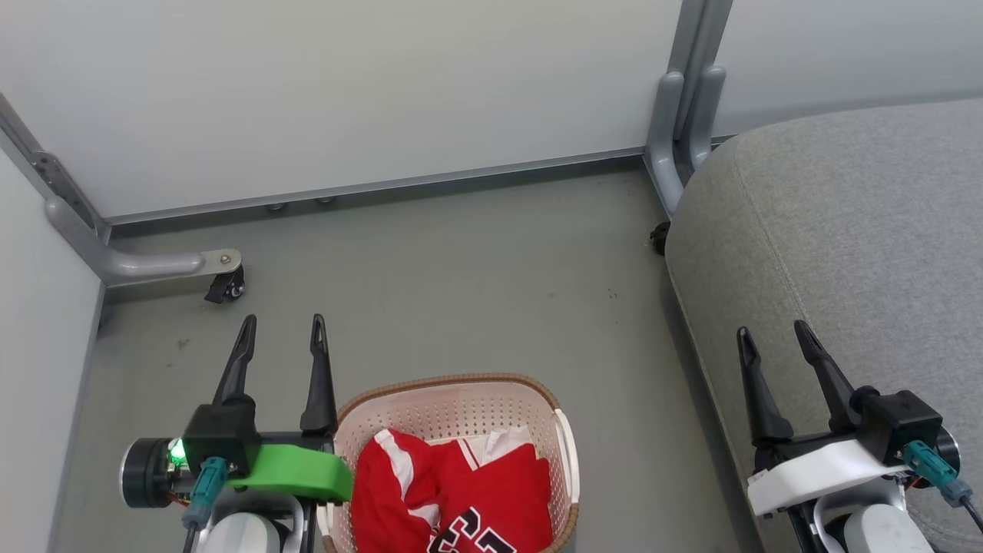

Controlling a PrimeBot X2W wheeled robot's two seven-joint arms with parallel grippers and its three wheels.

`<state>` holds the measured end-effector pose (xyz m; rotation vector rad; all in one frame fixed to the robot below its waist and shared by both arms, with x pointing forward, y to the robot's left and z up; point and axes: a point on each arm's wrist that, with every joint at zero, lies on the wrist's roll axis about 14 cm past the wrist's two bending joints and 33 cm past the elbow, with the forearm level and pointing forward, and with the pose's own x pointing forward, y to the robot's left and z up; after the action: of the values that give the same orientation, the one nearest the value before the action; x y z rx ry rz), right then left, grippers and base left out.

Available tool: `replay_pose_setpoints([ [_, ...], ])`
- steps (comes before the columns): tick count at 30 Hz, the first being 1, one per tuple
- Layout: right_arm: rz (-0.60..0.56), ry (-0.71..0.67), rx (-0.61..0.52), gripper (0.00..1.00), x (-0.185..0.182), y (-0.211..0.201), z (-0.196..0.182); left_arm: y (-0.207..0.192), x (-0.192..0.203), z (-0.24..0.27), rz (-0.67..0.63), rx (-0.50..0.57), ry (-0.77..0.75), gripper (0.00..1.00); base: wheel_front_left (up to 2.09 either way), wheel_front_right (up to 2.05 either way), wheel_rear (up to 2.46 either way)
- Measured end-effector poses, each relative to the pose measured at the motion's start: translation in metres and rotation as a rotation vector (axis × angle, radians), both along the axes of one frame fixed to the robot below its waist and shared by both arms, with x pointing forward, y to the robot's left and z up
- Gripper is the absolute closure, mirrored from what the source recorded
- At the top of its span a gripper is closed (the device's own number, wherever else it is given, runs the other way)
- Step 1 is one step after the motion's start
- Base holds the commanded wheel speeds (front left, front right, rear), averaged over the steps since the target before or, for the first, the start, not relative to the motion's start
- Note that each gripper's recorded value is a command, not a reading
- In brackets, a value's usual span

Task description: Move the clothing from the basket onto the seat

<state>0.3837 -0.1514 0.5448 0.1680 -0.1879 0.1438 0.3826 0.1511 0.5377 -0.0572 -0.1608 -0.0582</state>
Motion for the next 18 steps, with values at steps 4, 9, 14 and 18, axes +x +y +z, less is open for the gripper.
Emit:
replay_pose_setpoints([
  [4, 0.002, 0.006, 0.007, 0.00, -0.0001, 0.0007, -0.0019, -0.0001, -0.0001, -0.0029, -0.006, -0.020, 0.010, 0.00, 0.00, 0.00, 0.00],
  [9, 0.003, 0.012, 0.010, 0.00, 0.0000, 0.0009, -0.0037, -0.0001, -0.0002, -0.0062, -0.010, -0.034, 0.021, 0.00, 0.00, 0.00, 0.00],
  [14, 0.004, 0.014, 0.013, 0.00, -0.0002, 0.0011, -0.0044, 0.0000, -0.0003, -0.0078, -0.010, -0.039, 0.027, 0.00, 0.00, 0.00, 0.00],
  [18, 0.004, 0.016, 0.015, 0.00, -0.0003, 0.0011, -0.0049, -0.0004, 0.0001, -0.0088, -0.011, -0.039, 0.030, 0.00, 0.00, 0.00, 0.00],
])
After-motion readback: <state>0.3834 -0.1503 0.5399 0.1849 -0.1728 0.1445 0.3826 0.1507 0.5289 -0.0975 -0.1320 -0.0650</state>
